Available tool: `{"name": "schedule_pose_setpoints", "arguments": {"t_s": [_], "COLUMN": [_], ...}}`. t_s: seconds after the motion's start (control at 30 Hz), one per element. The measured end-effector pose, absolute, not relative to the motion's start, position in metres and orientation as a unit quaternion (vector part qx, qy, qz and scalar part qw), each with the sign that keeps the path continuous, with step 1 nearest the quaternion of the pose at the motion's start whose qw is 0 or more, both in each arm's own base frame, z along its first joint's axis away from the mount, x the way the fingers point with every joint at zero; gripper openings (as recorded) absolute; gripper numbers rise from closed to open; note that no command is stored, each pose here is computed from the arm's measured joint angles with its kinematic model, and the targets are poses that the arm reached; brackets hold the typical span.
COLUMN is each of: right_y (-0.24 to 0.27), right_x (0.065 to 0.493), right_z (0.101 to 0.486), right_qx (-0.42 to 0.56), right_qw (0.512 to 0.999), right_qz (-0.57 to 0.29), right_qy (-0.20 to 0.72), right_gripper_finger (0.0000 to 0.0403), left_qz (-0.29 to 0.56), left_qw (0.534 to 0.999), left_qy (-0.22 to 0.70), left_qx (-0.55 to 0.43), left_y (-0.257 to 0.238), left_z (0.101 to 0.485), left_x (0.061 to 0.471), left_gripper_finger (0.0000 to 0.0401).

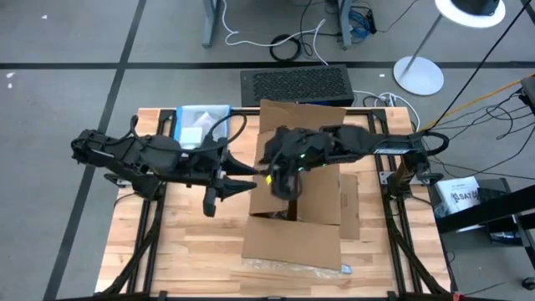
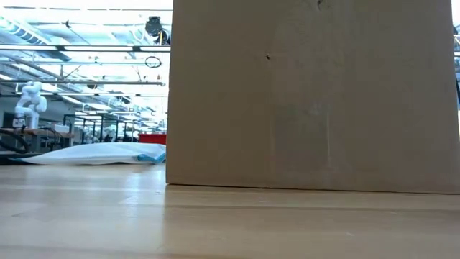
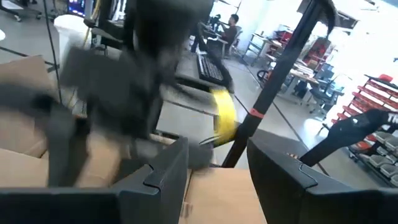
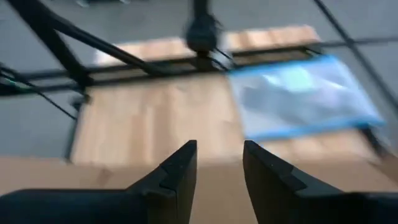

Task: Unpack boxes
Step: Break down box until it is fully flat

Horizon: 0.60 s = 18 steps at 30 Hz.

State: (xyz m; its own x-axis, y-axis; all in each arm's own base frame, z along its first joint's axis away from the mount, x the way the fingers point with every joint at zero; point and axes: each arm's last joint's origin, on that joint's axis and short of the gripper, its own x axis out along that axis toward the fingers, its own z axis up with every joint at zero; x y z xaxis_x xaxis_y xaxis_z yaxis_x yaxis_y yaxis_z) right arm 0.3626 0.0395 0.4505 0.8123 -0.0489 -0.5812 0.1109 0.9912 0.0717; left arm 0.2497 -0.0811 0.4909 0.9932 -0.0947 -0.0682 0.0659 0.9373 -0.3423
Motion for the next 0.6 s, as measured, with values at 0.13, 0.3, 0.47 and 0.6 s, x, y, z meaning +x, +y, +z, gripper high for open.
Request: {"name": "schedule_pose_setpoints", "arguments": {"t_s": [0.13,0.3,0.47,0.6], "right_y": [0.034,0.032,0.033,0.039], "right_x": [0.330,0.301,0.306,0.324], "right_z": [0.476,0.473,0.448,0.441], "right_qx": [0.040,0.070,0.078,0.085], "right_qw": [0.940,0.906,0.866,0.890], "right_qz": [-0.086,-0.122,-0.137,-0.102], "right_qy": [0.327,0.400,0.475,0.436], "right_gripper_finger": [0.0121,0.0121,0.0121,0.0121], "left_qz": [-0.041,-0.041,-0.041,-0.039], "left_qw": [0.984,0.984,0.985,0.986], "left_qy": [0.042,0.043,0.043,0.047], "left_qx": [-0.168,-0.167,-0.164,-0.153], "left_y": [-0.081,-0.081,-0.081,-0.081], "left_z": [0.491,0.491,0.491,0.490], "left_x": [0.250,0.250,0.250,0.250], "left_gripper_finger": [0.0170,0.0170,0.0170,0.0170]}}
